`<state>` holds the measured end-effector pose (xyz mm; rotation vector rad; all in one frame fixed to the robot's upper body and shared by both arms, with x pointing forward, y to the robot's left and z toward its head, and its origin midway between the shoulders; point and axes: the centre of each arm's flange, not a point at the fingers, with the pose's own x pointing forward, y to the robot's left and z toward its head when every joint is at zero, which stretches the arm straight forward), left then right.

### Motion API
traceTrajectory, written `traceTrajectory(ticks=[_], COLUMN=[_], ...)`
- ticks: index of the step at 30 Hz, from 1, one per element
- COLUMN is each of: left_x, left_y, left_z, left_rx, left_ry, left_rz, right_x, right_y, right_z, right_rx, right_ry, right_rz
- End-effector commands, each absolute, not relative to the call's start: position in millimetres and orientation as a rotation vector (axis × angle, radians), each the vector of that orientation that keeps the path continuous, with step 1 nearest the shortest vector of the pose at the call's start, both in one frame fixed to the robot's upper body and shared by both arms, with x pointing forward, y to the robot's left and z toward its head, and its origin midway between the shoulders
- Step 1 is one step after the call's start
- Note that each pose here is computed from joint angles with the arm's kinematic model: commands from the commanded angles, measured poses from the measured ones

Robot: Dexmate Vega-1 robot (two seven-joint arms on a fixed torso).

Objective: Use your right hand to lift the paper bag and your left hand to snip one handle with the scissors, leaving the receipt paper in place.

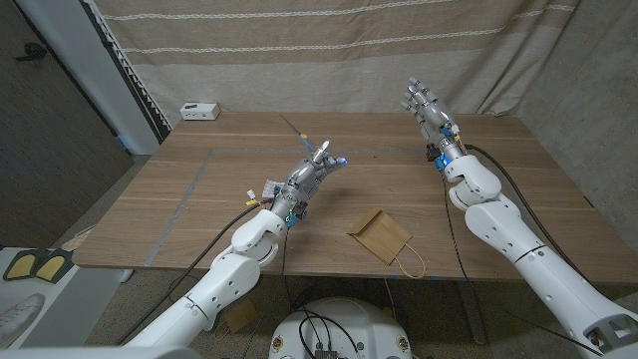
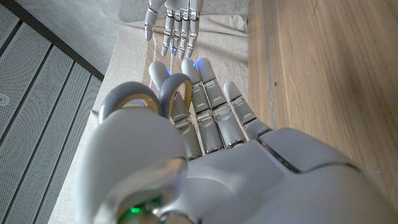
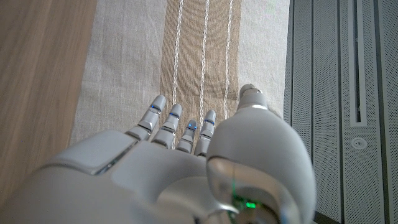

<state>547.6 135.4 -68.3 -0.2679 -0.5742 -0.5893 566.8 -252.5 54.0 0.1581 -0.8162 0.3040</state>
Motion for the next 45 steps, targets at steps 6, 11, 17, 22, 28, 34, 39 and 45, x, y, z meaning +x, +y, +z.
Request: traceTrajectory(ticks=[6, 11, 17, 22, 28, 34, 39, 45], left_x=[548.5, 549.1, 552.7, 555.1, 559.5, 562.9, 565.0, 567.2], left_y=[125.3, 121.9, 116.7, 113.1, 110.3, 107.7, 106.7, 105.5], left_z=[-63.3, -62.9, -61.9, -60.0, -57.9, -55.4, -53.6, -52.0], left_rx=[-0.303, -0.308, -0.313, -0.310, -0.318, -0.308, -0.291, -0.287], left_ry=[-0.617, -0.640, -0.659, -0.659, -0.648, -0.653, -0.656, -0.660], left_rz=[-0.587, -0.628, -0.696, -0.737, -0.784, -0.815, -0.832, -0.840], right_x=[564.1, 563.0, 561.9, 561.8, 563.1, 565.0, 565.7, 567.4], right_y=[-253.8, -255.0, -256.3, -257.6, -258.8, -259.1, -259.7, -259.9], right_z=[54.5, 53.2, 53.5, 53.7, 54.8, 55.9, 57.7, 57.6], right_rx=[0.154, 0.153, 0.155, 0.154, 0.151, 0.150, 0.149, 0.150], right_ry=[-0.826, -0.828, -0.830, -0.829, -0.829, -0.828, -0.831, -0.827], right_rz=[0.298, 0.296, 0.295, 0.292, 0.290, 0.289, 0.287, 0.286])
